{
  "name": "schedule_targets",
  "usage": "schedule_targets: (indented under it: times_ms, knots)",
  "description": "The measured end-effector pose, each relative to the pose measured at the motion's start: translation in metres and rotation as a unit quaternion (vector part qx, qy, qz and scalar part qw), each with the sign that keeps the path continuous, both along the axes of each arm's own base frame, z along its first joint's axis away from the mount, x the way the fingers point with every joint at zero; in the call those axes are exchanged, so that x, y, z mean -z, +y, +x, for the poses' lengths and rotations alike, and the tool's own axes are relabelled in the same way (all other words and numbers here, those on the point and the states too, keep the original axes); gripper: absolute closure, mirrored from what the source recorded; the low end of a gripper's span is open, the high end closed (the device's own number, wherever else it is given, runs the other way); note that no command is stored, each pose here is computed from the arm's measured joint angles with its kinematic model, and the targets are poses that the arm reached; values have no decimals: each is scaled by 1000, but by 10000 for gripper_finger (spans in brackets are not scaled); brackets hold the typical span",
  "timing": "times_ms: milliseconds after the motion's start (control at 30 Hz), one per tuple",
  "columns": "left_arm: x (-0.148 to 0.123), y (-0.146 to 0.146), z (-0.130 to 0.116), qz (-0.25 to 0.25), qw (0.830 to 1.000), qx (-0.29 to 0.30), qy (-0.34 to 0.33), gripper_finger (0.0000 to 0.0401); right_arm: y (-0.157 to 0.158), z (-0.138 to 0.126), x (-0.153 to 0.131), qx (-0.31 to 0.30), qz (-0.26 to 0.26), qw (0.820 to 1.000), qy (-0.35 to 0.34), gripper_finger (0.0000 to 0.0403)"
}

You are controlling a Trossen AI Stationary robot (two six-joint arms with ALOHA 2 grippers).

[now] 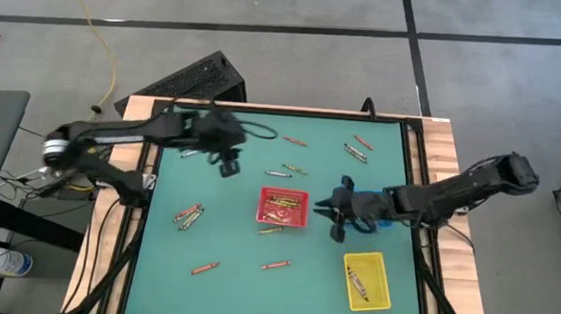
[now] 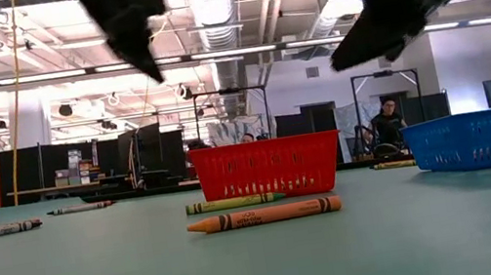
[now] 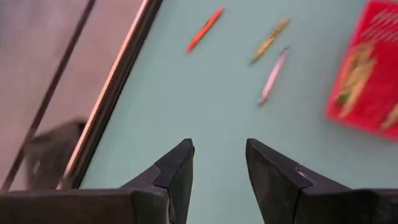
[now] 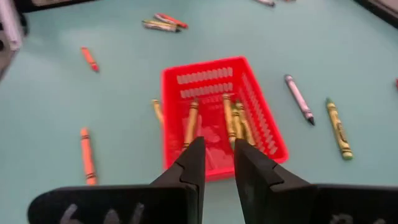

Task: Sort crayons
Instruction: Put the orange crayon into the blue basket

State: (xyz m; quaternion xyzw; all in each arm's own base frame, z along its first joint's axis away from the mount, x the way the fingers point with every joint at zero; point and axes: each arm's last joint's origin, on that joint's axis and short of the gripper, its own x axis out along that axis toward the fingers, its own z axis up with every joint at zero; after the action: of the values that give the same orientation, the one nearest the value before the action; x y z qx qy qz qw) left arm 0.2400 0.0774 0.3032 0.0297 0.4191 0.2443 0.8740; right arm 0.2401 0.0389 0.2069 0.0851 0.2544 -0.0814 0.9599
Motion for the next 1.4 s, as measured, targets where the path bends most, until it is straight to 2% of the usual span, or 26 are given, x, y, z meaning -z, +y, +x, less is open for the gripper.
schedule_targets:
  times_ms: [133, 233, 333, 400, 533, 667, 733, 833, 967, 1100, 1400]
  knots:
    - [21, -4, -38, 21, 997, -69, 2, 264, -17, 8, 6, 10, -11, 1000, 6, 321]
    - [39, -4, -56, 8, 996, -91, 3, 264, -35, 13, 8, 31, -17, 999, 0, 321]
    - [52, -6, -64, -15, 996, -83, -15, 264, -61, 20, 8, 52, 8, 999, 14, 321]
    - [57, -8, -67, -22, 997, -57, -40, 264, -77, 27, 8, 61, 23, 997, 31, 321]
    - [56, -13, -73, -11, 989, -3, -146, 264, -108, 41, 6, 64, 22, 994, 81, 321]
    - [55, -16, -79, 30, 964, 25, -264, 264, -149, 32, 4, 129, 42, 974, 183, 321]
    - [59, -18, -81, 40, 953, 39, -297, 264, -169, 21, 2, 167, 59, 961, 214, 321]
    - [63, -19, -83, 51, 947, 54, -313, 264, -198, 0, 4, 227, 86, 938, 249, 321]
    - [70, -19, -83, 49, 948, 58, -310, 264, -232, -28, 17, 287, 118, 906, 288, 321]
    - [71, -19, -82, 41, 948, 65, -308, 264, -257, -46, 29, 304, 132, 885, 328, 321]
    - [70, -19, -82, 30, 947, 61, -315, 264, -295, -47, 40, 276, 103, 870, 396, 321]
